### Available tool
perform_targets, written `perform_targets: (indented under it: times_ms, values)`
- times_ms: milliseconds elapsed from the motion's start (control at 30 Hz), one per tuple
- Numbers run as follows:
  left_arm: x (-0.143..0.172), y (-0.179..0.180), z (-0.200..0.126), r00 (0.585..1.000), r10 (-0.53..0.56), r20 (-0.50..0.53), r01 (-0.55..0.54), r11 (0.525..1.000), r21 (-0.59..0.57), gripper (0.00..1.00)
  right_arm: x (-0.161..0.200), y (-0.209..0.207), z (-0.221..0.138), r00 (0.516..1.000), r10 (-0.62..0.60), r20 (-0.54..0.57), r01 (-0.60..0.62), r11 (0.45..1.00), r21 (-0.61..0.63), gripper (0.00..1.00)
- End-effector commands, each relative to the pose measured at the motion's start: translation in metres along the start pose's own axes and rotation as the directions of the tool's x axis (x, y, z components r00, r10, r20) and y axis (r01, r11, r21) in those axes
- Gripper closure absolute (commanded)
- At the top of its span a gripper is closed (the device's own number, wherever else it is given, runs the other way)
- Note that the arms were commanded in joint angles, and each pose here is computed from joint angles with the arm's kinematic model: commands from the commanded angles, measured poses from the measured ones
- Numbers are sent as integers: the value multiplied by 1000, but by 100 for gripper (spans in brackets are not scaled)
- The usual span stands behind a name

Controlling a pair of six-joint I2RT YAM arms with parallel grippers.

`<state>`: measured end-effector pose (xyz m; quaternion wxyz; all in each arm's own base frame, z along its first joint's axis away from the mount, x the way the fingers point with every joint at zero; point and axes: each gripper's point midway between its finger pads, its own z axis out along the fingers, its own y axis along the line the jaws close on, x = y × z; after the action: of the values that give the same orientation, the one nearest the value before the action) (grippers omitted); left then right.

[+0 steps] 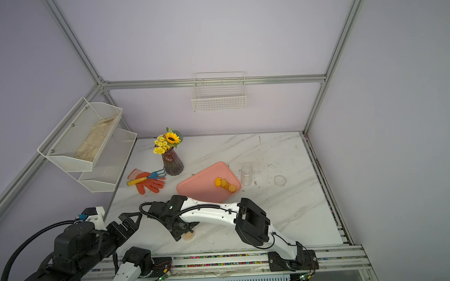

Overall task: Pour the cookies out of the jar
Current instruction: Pick up the jar from the center of the board.

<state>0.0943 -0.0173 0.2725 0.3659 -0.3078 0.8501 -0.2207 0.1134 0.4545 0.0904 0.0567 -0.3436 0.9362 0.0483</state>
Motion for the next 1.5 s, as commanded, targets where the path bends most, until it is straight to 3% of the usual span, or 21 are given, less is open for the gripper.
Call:
perform_targets:
  times_ms: [0,367,700,867,933,1100,1267,1467]
  values:
    - [-13,-11,-20,997,-13,73,8,998,69,0,-1,-3,-8,1000,21,8,-21,1000,5,34]
    - [-12,-22,-12,999,-25,43,20,994,109,0,-4,-26,-34,994,96,47,-96,995,3,36]
    - [-8,-37,16,1000,8,-21,-5,992,123,0,-1,-90,-62,969,230,90,-229,973,-16,36]
    - [-2,-61,38,994,-36,-108,57,980,191,0,-7,-124,-77,950,293,106,-283,953,-105,36]
    - [5,-81,49,978,-78,-194,125,962,243,0,-12,-137,-84,940,327,95,-308,935,-176,36]
    - [24,-118,77,925,-31,-378,169,926,337,0,-28,-164,-92,921,381,87,-328,875,-357,36]
    - [20,-140,78,920,-9,-391,188,886,423,0,-37,-182,-110,897,438,57,-349,781,-518,36]
    - [23,-173,99,897,16,-441,266,778,569,0,-53,-217,-148,847,528,62,-354,646,-676,36]
